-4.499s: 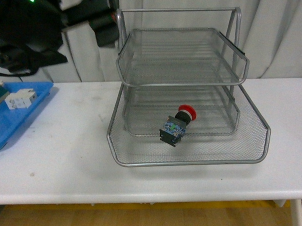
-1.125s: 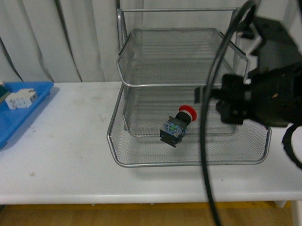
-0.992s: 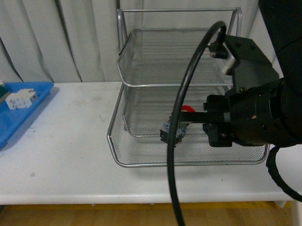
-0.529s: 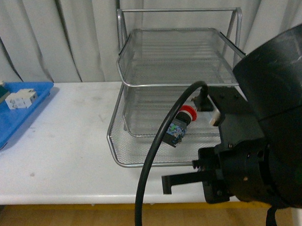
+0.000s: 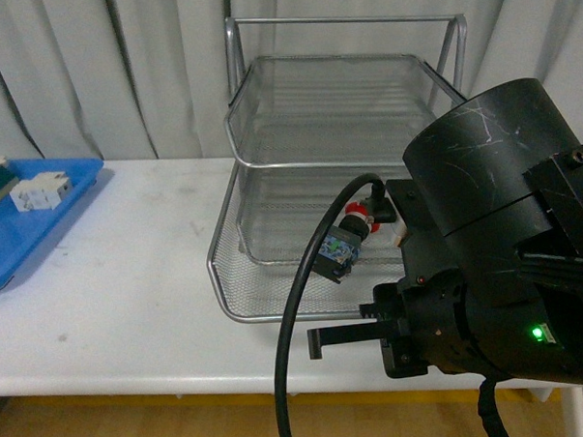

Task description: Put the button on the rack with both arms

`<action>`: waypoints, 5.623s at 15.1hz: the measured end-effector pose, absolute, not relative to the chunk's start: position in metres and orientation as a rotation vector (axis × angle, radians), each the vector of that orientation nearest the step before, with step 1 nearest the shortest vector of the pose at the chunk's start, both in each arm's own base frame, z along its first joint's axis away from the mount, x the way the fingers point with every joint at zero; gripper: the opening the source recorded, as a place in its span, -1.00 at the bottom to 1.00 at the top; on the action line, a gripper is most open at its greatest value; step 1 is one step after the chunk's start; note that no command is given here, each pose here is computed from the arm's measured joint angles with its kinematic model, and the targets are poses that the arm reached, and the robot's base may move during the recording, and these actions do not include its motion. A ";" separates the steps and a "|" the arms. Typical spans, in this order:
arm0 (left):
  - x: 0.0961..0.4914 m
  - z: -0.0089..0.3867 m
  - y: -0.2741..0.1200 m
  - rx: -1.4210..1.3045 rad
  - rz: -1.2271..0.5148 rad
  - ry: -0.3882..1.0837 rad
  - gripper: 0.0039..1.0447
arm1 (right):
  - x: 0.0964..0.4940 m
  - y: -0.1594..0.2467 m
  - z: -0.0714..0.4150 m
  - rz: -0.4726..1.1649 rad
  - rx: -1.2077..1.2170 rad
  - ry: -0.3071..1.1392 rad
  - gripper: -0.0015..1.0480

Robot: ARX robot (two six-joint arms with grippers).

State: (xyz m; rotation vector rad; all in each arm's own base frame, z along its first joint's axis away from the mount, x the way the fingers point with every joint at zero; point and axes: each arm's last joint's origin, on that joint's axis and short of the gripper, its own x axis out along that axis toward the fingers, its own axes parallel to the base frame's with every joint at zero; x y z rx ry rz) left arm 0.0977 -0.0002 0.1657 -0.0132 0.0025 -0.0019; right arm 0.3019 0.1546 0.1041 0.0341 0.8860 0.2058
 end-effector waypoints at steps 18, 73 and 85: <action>0.098 0.166 0.000 -0.014 -0.002 0.003 0.88 | 0.413 0.123 0.111 0.036 0.058 0.810 -0.96; 0.098 0.166 0.000 -0.014 -0.001 0.002 0.88 | 0.097 0.000 0.167 0.000 0.006 -0.004 -0.96; 0.098 0.166 0.000 -0.013 -0.001 0.002 0.88 | 0.097 0.000 0.167 0.000 0.005 -0.004 0.87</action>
